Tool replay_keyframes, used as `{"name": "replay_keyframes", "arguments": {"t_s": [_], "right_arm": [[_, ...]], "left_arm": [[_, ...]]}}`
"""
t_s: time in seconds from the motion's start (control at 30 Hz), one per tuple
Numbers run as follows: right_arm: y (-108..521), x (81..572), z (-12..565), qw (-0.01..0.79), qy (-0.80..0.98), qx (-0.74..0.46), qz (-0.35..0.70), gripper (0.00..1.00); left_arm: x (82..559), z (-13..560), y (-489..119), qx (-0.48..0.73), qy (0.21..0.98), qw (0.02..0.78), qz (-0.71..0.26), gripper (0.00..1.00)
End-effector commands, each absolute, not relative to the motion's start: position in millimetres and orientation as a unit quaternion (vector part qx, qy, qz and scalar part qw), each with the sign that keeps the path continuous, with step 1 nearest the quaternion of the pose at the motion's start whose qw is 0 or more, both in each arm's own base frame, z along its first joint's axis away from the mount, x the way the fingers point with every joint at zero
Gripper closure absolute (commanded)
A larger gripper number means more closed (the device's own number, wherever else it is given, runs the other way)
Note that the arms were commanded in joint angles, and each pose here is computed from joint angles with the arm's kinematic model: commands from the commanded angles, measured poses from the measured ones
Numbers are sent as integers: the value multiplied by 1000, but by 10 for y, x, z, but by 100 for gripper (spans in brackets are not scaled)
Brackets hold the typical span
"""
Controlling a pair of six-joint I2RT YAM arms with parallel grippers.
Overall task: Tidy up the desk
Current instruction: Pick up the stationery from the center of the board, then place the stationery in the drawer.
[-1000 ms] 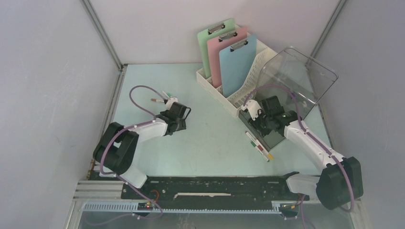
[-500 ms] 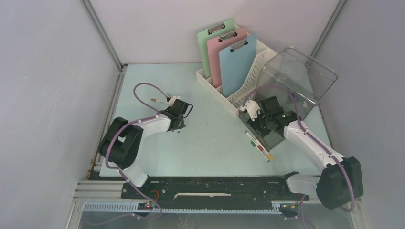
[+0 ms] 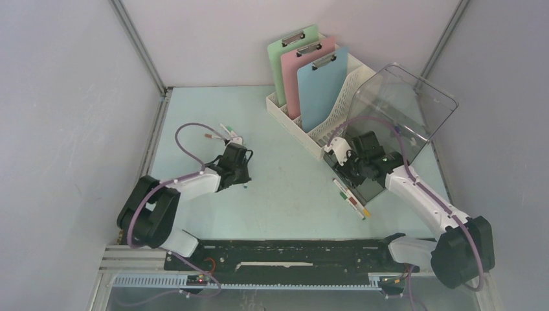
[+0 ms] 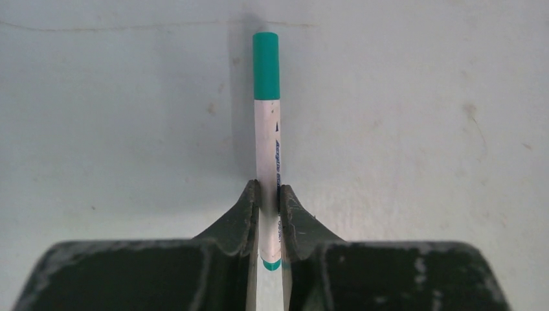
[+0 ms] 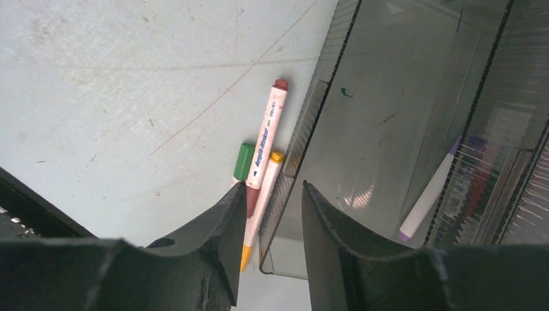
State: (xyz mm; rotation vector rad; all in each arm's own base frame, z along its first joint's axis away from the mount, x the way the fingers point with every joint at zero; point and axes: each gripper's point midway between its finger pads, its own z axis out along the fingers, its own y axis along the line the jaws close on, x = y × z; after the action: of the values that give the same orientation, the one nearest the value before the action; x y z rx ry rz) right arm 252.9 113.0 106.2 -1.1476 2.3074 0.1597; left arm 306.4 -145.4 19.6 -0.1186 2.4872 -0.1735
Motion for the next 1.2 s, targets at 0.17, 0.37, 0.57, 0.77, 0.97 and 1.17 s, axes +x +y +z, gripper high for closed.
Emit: {"name": "replay_keyframes", "arguments": {"t_s": [0.17,0.37,0.57,0.77,0.97,1.17], "right_arm": [[1319,2472,1335,318,841,-424,111,55],[1528,2316,1568,331,822,-420,195,55],[1665,2202,1706,332,805,-426,246,55],[1756,2063,1967,349,777,-419,314,54],[1816,1945,2174,352,755,-408,374,52],[1831,1860,2370,359,732,-394,425,50]], "left_arm": [[2906,956,-2137,-12,854,412,-319,97],[2705,1363,-2433,7,782,459,-422,99],[2470,1756,-2720,41,716,506,-479,100],[2259,2056,-2979,57,661,530,-527,100],[2167,2235,-3136,49,628,556,-542,100],[2114,2318,-3318,43,614,563,-552,100]]}}
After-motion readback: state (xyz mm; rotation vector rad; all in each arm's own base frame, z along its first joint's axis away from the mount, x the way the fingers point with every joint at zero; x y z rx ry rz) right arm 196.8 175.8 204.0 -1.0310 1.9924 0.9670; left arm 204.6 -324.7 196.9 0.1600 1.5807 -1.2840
